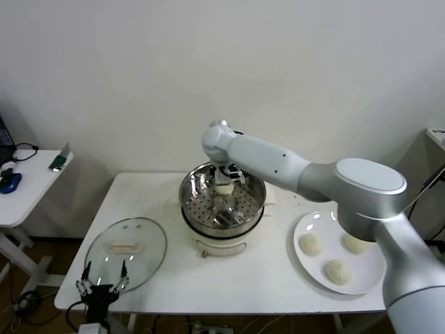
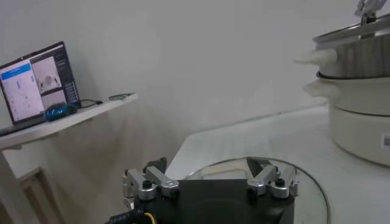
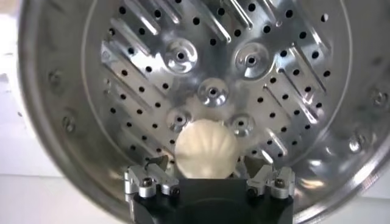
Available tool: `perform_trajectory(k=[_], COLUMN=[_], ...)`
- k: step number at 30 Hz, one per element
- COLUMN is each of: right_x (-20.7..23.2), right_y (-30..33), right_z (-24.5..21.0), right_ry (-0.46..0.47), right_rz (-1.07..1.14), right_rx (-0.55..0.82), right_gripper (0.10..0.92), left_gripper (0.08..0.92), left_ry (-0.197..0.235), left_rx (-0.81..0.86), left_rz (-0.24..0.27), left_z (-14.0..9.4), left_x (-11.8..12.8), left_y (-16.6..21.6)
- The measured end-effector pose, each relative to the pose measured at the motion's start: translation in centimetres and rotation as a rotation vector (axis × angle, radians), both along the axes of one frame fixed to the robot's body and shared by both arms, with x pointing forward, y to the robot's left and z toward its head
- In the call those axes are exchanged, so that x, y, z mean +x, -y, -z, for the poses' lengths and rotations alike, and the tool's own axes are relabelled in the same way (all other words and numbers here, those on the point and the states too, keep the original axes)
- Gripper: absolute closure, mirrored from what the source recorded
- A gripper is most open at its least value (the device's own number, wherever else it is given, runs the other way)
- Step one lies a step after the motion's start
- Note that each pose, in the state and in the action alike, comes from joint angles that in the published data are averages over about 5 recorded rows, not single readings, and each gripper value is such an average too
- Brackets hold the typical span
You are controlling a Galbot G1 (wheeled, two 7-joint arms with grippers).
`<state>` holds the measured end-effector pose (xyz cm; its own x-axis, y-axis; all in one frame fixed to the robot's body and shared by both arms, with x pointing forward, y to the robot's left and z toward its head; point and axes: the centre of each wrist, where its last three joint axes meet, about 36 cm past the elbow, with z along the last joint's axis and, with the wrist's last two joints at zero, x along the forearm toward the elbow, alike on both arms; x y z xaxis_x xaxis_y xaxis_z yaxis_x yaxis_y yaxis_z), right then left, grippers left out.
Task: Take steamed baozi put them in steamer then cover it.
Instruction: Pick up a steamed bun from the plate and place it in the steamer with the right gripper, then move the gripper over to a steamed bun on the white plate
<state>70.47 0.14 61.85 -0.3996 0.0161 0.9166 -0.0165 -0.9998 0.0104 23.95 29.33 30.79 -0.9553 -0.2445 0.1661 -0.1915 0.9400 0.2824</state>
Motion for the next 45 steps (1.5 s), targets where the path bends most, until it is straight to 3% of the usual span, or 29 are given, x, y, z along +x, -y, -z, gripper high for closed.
perform_trajectory(k=[9,18,23,29,45], right_x=[0.8,-0.4,-1.7,-3.4,-6.4], right_y=[6.8,18.7,25.7,31.6,35.5], right_z=[-6.3,-7.1,-4.4,0.3,12.2], right_ry=[-0.019,-0.124,-0.206,-0.274,-0.349], right_rz=[0.225,0.762,1.067,1.301,1.497], right_rx=[0.197,0.483,0.577,0.561,0.454], right_gripper=[0.2,0.2,0.2,0.2,0.2], left_gripper=[0.177,0.177,0.177,0.177,0.177], left_ry=[0.007,0.019,0.017,0.016,0.029], left_rx=[0.006,0.004,0.008,0.019,0.027], left_rz=[0.013,0.051,0.055,0.05,-0.037], left_z=[-0.4,-0.9,-1.0,-1.3,-1.7], left_x=[0.1,0.2,0.1,-0.2,0.1], left_y=[0.1,0.5,0.4,0.1,0.1])
